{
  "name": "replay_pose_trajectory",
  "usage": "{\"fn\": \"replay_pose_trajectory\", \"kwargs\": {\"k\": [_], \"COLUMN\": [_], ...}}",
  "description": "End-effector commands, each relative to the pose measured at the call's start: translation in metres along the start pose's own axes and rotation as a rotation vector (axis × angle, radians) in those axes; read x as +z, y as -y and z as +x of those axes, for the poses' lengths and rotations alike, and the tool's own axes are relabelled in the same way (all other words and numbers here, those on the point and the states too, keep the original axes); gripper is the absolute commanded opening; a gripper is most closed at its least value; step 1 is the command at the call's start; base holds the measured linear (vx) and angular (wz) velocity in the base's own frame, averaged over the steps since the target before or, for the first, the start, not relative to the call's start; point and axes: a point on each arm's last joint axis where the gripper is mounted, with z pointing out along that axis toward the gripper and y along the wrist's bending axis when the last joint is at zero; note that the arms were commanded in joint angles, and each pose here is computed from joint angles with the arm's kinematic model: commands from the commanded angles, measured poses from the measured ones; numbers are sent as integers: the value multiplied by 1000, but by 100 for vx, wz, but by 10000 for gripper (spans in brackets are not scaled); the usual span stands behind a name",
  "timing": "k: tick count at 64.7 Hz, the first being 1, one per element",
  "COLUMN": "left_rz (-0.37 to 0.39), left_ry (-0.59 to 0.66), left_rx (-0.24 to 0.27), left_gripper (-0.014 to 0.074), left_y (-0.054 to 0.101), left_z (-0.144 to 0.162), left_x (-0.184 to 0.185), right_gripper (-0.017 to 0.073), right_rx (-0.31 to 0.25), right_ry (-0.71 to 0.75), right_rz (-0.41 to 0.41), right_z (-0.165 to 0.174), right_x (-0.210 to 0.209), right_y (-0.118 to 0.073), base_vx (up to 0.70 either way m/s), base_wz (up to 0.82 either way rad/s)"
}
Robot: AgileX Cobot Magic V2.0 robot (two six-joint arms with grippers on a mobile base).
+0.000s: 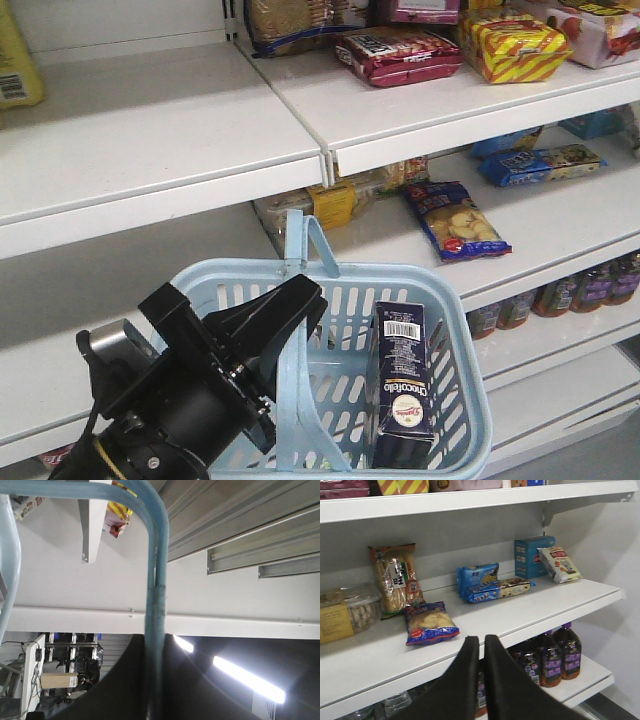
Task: Left arm holds basket, right arm returns cookies
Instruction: 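Drive the base to the snack shelf with yellow drink cartons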
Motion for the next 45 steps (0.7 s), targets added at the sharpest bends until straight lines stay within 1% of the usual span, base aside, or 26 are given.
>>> {"fn": "replay_pose_trajectory", "kwargs": {"k": [1, 45], "left_rz": [304, 304], "left_ry": [-14, -14], "left_rx": [-17, -17], "left_gripper": [-3, -3], "left_y": [37, 37], "left_z": [4, 4], "left_x": [-2, -2], "right_gripper": [-6, -6], "right_rx": [-12, -12], "right_ry": [55, 55], "right_rz": [-2, -2], "right_z": [0, 0], "right_x": [0, 0], "right_y": [0, 0], "base_vx": [3, 2], "base_wz": [31, 24]}}
